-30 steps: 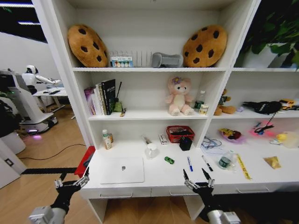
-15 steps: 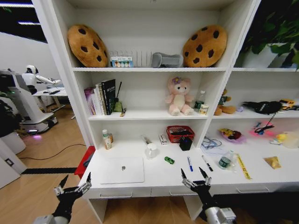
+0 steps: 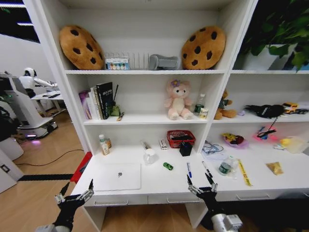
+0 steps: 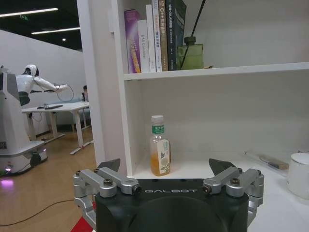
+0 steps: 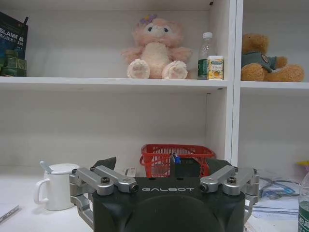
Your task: Organize the objects on the table.
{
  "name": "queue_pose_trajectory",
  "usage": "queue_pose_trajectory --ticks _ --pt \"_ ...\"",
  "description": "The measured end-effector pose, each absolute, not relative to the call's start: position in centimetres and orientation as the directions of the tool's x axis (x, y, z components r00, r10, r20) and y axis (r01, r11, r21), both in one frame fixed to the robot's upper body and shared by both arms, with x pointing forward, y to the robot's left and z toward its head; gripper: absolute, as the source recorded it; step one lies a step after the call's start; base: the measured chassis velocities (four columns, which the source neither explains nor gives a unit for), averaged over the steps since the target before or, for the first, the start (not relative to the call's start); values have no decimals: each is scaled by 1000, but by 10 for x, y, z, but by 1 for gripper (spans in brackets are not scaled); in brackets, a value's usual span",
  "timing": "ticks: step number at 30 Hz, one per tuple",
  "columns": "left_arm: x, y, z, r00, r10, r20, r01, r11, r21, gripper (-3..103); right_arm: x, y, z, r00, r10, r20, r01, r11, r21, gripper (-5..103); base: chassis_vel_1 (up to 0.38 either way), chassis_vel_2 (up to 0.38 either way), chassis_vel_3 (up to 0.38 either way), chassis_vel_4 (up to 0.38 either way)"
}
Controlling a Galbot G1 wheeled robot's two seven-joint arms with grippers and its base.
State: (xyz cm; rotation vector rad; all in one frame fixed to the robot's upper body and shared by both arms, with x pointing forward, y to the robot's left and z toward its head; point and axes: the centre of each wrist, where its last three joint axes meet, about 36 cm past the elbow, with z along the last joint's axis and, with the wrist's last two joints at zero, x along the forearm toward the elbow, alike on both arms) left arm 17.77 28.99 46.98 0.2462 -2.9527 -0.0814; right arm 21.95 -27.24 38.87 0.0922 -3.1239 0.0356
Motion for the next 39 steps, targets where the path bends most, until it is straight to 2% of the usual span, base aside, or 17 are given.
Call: queue_pose_trajectory --ticks 15,25,39 --pt "177 289 466 -970 -166 176 -156 985 70 100 219 -275 386 -999 -40 30 -41 999 -11 100 -15 -20 13 18" --pt "174 286 467 -971 -167 169 -157 985 73 100 224 -274 380 -997 -80 -15 -80 997 -5 100 -45 -49 42 44" --pt "173 283 466 -974 -166 155 -156 985 73 100 223 -278 378 -999 -21 26 -21 1000 -7 100 -16 11 16 -15"
